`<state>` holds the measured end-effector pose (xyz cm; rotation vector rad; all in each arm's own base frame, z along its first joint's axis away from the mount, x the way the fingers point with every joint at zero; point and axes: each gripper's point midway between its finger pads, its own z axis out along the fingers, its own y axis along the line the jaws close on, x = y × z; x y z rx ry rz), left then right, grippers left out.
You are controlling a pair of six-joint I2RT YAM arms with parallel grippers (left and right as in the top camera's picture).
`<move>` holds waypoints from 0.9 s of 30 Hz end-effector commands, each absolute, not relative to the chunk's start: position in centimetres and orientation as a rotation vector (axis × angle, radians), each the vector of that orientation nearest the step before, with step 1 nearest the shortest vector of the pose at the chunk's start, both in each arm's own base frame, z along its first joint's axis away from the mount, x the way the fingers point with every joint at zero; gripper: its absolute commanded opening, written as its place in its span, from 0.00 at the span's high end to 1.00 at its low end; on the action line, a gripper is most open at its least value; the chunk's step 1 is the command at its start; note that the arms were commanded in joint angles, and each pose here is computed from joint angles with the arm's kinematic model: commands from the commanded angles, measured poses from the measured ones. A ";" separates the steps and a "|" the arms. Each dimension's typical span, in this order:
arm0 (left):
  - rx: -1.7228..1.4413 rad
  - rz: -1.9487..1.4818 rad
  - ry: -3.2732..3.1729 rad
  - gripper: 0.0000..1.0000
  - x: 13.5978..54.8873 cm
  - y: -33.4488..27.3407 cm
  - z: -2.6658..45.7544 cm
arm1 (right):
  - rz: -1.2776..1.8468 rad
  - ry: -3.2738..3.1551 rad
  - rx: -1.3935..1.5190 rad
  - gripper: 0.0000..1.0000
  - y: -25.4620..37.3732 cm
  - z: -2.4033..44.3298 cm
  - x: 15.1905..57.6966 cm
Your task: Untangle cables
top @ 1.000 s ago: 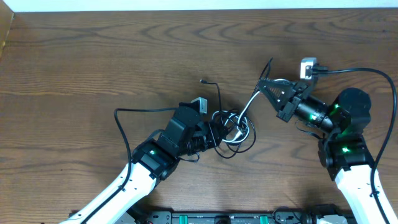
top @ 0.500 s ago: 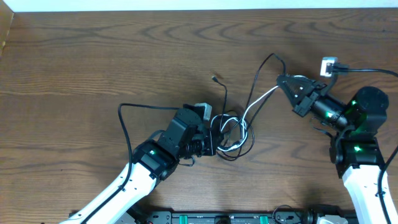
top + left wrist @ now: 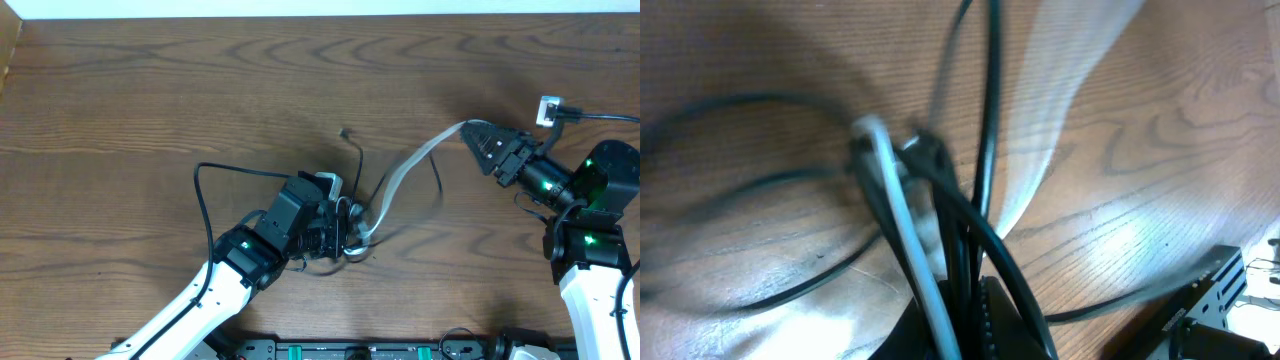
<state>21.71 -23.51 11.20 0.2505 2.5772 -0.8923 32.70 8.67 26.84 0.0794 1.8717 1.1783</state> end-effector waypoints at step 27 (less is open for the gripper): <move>0.605 -1.084 2.002 0.92 24.7 -28.6 20.3 | 1.243 2.021 -0.463 0.15 14.9 22.3 25.8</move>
